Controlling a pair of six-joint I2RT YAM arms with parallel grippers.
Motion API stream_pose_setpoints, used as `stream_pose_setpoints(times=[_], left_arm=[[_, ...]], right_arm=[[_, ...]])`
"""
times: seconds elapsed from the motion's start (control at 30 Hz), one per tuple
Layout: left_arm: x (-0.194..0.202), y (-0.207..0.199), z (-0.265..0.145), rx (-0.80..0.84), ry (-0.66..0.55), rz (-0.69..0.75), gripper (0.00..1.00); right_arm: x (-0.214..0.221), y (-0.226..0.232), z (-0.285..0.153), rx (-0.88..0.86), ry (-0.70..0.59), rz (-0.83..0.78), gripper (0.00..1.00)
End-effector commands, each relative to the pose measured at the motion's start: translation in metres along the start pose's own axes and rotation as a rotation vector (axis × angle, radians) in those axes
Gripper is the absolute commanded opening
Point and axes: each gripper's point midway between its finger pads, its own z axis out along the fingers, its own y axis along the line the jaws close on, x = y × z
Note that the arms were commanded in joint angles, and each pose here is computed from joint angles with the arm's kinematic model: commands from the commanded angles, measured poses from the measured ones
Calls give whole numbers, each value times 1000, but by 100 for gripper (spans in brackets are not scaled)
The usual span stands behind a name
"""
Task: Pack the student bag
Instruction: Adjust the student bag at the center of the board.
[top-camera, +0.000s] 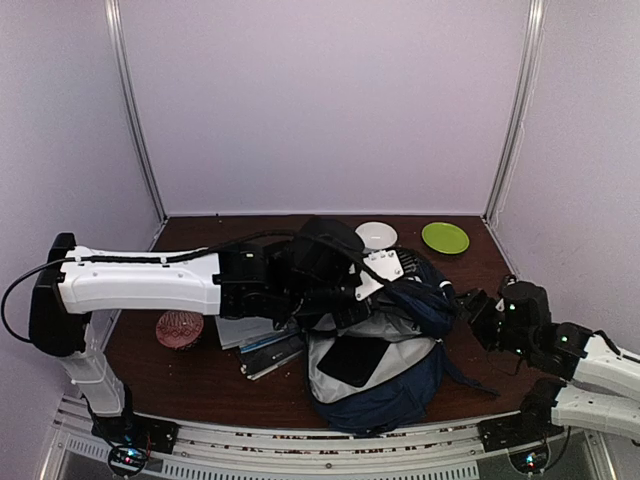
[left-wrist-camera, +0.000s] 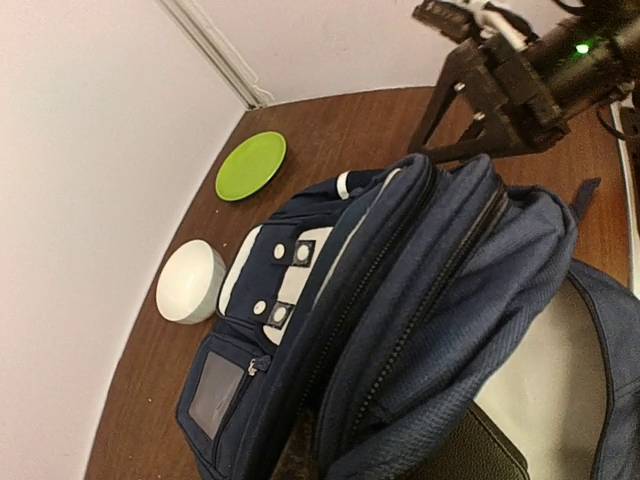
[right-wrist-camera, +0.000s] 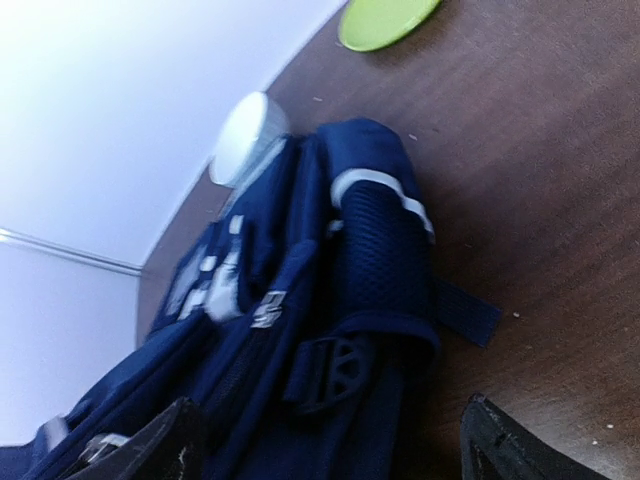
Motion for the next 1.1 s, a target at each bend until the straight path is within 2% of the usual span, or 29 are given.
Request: stream_pose_setpoints(times=[0.0, 0.1, 0.23, 0.33, 0.47, 0.6, 0.77, 0.9, 1.0, 1.07], left_arm=[[-42, 57, -14, -110, -160, -311, 0], [-50, 74, -5, -130, -169, -391, 0], [-55, 86, 8, -135, -171, -458, 0], [-66, 89, 8, -125, -195, -466, 0], [-76, 94, 5, -127, -206, -470, 0], [-73, 94, 7, -135, -182, -461, 0], [-47, 86, 7, -141, -120, -454, 0], [-16, 82, 8, -183, -51, -435, 0], [7, 83, 6, -233, -8, -421, 0], [20, 83, 5, -262, 8, -410, 0]], right_arm=[[-12, 33, -32, -222, -66, -87, 87], [-4, 42, -51, -309, -39, -113, 85], [27, 54, -60, -386, 86, -174, 81], [53, 65, -58, -396, 165, -237, 80], [77, 90, -55, -401, 196, -302, 80], [67, 74, -39, -262, 113, -212, 83], [41, 53, -30, -247, 16, -67, 92], [23, 65, -41, -285, -29, -116, 92], [4, 69, -53, -309, -110, -125, 93], [-8, 68, -55, -276, -145, -135, 93]])
